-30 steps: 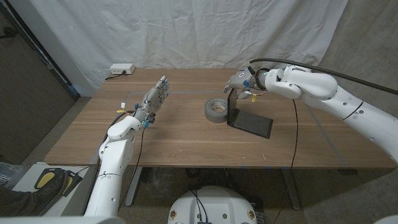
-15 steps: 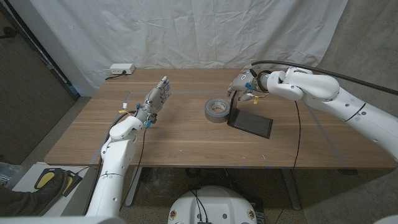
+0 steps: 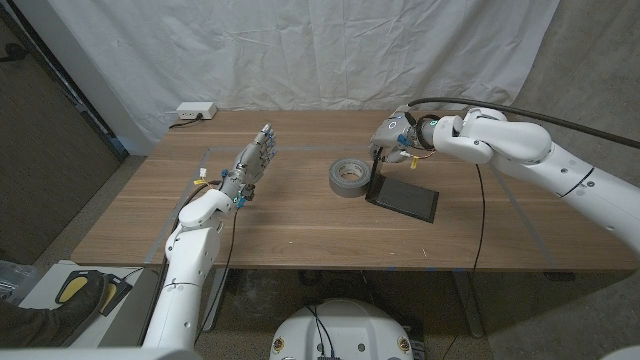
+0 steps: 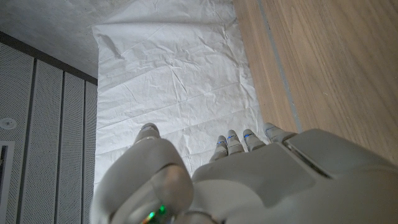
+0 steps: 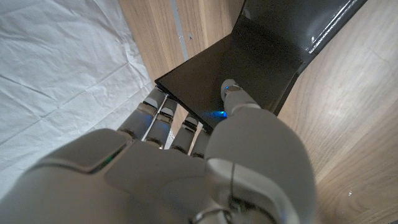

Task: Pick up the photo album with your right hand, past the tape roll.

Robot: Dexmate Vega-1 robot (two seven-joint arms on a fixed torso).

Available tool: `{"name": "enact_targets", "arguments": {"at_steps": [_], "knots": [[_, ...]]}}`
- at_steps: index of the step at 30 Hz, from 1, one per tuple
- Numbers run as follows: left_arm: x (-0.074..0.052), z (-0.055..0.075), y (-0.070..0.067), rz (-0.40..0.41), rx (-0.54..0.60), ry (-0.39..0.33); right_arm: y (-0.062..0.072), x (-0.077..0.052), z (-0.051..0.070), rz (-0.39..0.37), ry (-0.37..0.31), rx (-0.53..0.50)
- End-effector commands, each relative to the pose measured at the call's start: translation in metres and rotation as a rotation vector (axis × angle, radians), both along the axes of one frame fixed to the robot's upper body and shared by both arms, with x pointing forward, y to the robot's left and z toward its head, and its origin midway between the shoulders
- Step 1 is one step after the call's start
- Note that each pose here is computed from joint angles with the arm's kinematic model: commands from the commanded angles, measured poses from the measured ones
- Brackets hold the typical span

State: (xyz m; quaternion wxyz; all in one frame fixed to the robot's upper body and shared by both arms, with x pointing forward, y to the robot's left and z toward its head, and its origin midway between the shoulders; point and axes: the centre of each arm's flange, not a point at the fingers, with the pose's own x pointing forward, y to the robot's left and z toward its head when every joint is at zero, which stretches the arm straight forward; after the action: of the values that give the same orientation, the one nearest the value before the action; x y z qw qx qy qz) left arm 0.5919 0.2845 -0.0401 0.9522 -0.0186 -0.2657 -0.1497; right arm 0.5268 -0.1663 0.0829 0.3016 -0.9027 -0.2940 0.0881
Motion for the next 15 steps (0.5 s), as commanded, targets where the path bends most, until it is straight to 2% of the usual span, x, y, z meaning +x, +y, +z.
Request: {"name": "enact_targets", "arguments": {"at_steps": [1, 15], "knots": [[-0.0023, -0.0029, -0.0027, -0.005, -0.01, -0.006, 0.0012, -0.0051, -0.0026, 0.048, -0.034, -0.004], [-0.0046, 0.0003, -0.0059, -0.01, -0.009, -0.012, -0.0004, -0.006, -0.008, 0.095, -0.055, 0.021]]}}
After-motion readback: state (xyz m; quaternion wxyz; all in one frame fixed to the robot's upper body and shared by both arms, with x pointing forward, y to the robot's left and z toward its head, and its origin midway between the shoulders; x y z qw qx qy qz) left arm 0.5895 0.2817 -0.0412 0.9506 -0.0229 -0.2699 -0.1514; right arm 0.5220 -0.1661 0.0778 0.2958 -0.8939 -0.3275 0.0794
